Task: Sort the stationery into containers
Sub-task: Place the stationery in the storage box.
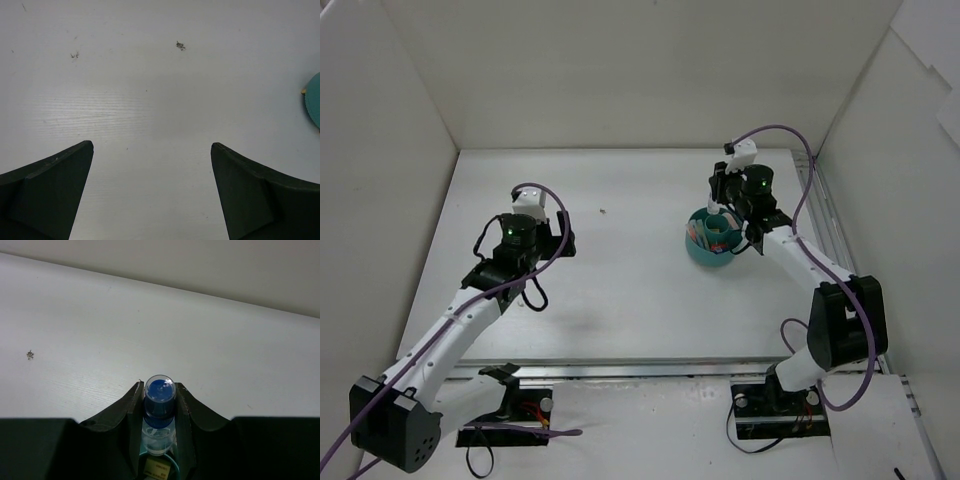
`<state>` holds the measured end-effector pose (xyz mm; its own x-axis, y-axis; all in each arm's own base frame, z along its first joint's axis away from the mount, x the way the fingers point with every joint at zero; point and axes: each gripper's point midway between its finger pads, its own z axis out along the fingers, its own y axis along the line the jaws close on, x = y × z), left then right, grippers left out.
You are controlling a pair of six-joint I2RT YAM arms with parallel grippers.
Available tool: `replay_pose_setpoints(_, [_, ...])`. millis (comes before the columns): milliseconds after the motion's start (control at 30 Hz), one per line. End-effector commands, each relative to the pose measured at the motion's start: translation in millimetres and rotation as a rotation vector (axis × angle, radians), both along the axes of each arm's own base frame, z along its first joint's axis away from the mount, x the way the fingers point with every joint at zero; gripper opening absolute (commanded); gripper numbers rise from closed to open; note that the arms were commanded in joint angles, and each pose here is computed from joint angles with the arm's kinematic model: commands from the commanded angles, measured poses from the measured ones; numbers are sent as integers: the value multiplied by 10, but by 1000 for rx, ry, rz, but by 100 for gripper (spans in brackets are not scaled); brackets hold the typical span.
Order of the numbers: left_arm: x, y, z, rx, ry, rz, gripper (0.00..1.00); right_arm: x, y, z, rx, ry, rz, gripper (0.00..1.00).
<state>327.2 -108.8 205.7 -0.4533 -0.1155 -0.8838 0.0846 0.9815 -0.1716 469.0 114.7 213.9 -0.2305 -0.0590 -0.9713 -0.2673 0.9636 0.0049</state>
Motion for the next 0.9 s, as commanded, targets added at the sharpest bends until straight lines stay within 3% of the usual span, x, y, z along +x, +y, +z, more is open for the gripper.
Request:
replay_pose_setpoints(0, [36,-5,193,-43,-56,7,100,96,106,239,23,-97,48,0])
replay_pose_setpoints(500, [-52,14,147,-39,-61,-7,100,78,166,-21,38,-61,64,0])
replay_pose_setpoints(667, [-78,40,166,-34,-68,-2,100,11,171,-105,47,-42,64,28])
replay_pose_setpoints(733, [-83,49,181,-32,-72,0,100,-34,181,-63,51,-50,67,35])
replay_pose_setpoints(833, [-104,69,184,-29,-73,5,100,-91,163,112,59,-88,67,54])
replay_pose_setpoints(867, [-111,77,204,-29,-78,8,100,-120,184,167,63,-99,75,84])
